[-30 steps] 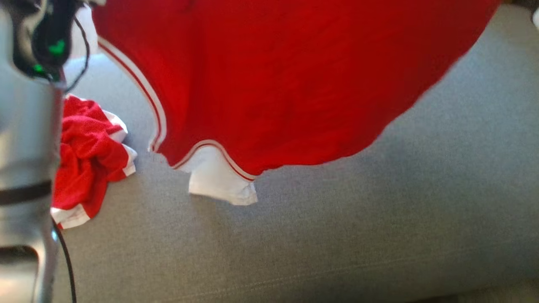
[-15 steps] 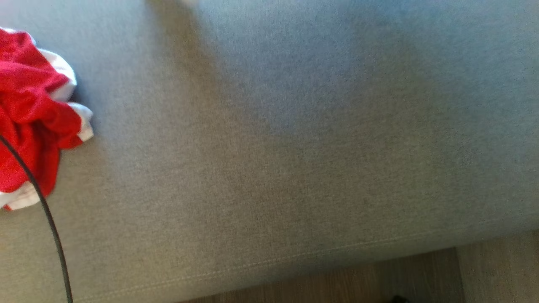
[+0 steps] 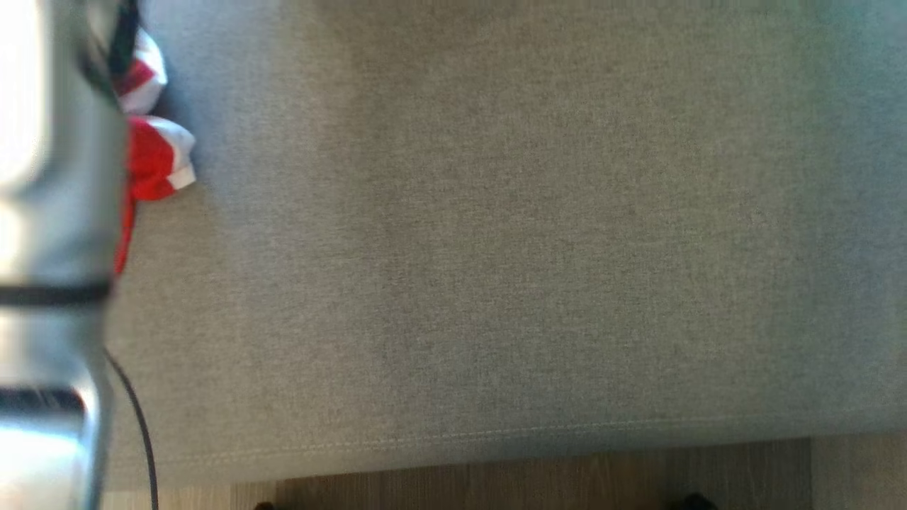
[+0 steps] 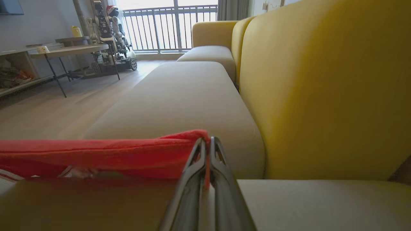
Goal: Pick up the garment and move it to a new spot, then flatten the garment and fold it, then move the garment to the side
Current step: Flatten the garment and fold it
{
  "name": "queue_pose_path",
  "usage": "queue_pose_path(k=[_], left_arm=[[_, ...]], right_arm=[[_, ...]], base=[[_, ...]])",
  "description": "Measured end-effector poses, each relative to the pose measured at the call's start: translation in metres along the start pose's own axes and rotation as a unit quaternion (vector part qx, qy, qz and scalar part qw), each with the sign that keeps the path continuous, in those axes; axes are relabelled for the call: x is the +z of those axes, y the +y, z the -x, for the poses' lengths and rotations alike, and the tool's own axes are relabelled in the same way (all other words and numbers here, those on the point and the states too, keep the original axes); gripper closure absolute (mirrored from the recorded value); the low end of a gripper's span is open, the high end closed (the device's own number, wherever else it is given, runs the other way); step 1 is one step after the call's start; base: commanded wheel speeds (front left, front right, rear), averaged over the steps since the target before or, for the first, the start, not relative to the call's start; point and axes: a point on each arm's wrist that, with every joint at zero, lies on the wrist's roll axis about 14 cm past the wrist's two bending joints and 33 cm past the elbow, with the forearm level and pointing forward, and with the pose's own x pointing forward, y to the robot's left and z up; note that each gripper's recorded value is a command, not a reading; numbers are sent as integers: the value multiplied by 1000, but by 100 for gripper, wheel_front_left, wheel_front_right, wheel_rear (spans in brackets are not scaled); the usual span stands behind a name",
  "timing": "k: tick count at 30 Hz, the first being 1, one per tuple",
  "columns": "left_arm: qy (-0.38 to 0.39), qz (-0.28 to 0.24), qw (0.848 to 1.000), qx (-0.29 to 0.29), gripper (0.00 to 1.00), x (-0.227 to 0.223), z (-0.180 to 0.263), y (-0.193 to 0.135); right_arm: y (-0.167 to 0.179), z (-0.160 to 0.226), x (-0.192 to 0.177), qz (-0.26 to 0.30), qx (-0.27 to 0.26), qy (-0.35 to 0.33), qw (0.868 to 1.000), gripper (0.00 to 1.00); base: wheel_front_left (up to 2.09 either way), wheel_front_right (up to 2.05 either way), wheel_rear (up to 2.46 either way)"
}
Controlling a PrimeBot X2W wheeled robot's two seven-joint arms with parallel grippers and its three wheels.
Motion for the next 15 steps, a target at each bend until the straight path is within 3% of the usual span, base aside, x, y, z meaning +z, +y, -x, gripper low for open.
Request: queue_pose_path(k=[8,15], left_arm=[[113,100,989,-2,100,-54,123,-40],[189,170,967,37,100,-65,231,-62]], right_arm=[[-32,90,-65,1,-33,107,994,100],[-33,170,-86,-30,-47,139,989,100]], base=[[0,0,0],[0,0,0]])
